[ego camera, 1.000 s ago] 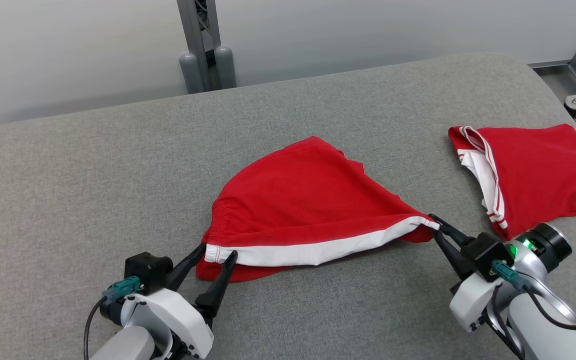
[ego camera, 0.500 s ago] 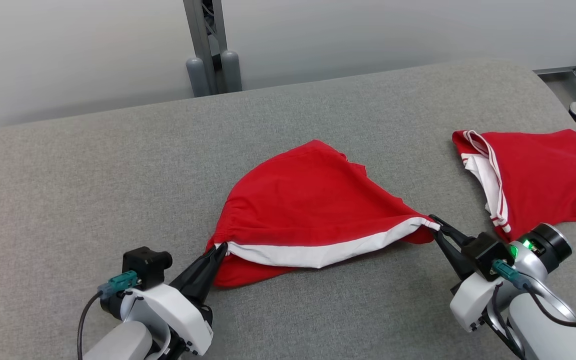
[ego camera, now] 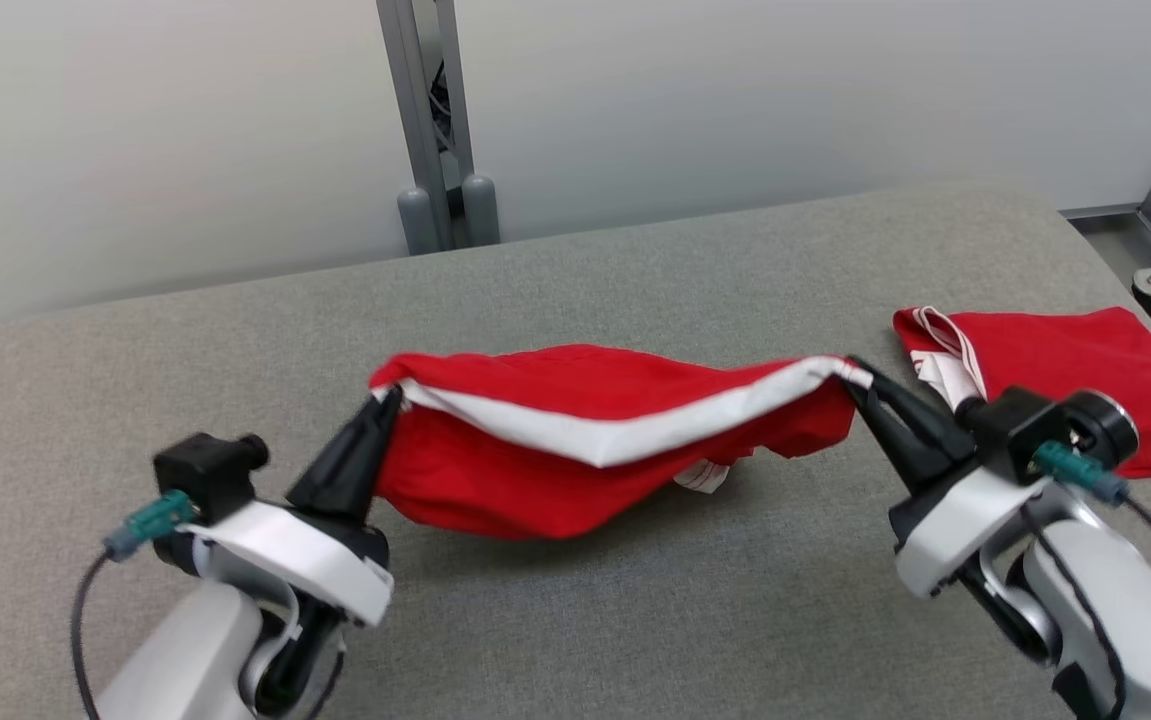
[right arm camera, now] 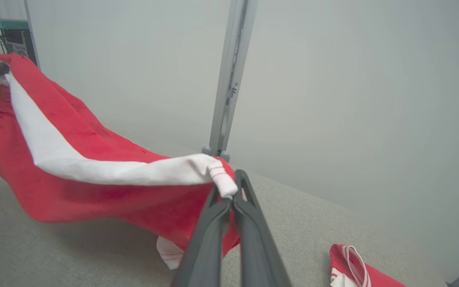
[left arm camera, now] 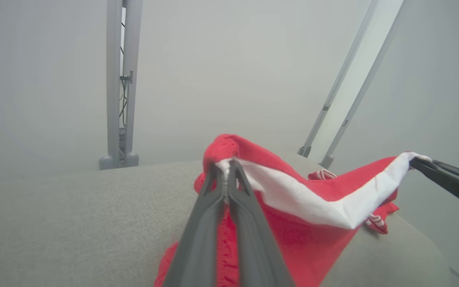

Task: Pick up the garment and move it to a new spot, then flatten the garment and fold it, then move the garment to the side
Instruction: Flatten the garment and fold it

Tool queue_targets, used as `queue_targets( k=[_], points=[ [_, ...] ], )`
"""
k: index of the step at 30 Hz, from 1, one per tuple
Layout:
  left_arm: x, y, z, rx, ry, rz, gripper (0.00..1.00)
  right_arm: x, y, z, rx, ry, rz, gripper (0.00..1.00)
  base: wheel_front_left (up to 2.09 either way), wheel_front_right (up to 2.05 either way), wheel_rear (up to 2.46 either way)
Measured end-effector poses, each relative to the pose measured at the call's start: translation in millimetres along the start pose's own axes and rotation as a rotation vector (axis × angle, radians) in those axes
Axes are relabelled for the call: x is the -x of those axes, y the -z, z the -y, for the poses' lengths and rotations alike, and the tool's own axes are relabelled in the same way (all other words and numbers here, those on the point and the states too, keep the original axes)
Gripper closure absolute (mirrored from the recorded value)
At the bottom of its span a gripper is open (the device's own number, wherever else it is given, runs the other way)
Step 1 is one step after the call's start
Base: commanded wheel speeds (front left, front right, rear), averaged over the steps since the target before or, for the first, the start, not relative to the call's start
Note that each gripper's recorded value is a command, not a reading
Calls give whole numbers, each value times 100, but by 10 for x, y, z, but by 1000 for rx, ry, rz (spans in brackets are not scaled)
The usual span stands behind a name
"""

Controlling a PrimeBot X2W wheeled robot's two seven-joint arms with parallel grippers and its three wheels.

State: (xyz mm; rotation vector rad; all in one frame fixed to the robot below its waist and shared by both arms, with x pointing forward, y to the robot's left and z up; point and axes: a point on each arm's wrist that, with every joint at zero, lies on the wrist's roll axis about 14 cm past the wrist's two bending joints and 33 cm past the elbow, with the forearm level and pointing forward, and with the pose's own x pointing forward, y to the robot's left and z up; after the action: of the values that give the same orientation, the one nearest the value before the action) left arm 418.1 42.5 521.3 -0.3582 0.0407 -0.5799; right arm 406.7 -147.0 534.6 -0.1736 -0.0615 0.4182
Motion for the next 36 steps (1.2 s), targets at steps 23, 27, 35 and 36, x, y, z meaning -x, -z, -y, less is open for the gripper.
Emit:
queue_targets(
  k=[23,27,35,36],
  points=[
    [-598,-1998,127,-114,-43,343,100,-411,-2215,462,122,-35,353,100,0,0,0],
    [-626,-2023,112,-96,-63,356,100,-425,-2228,469,135,-36,348,100,0,0,0],
    [-692,-1796,-61,-88,-103,302,100,-507,-2050,529,138,-36,300,100,0,0,0],
    [-719,-1780,-87,-92,-109,293,100,-533,-2049,560,139,-31,297,100,0,0,0]
  ],
)
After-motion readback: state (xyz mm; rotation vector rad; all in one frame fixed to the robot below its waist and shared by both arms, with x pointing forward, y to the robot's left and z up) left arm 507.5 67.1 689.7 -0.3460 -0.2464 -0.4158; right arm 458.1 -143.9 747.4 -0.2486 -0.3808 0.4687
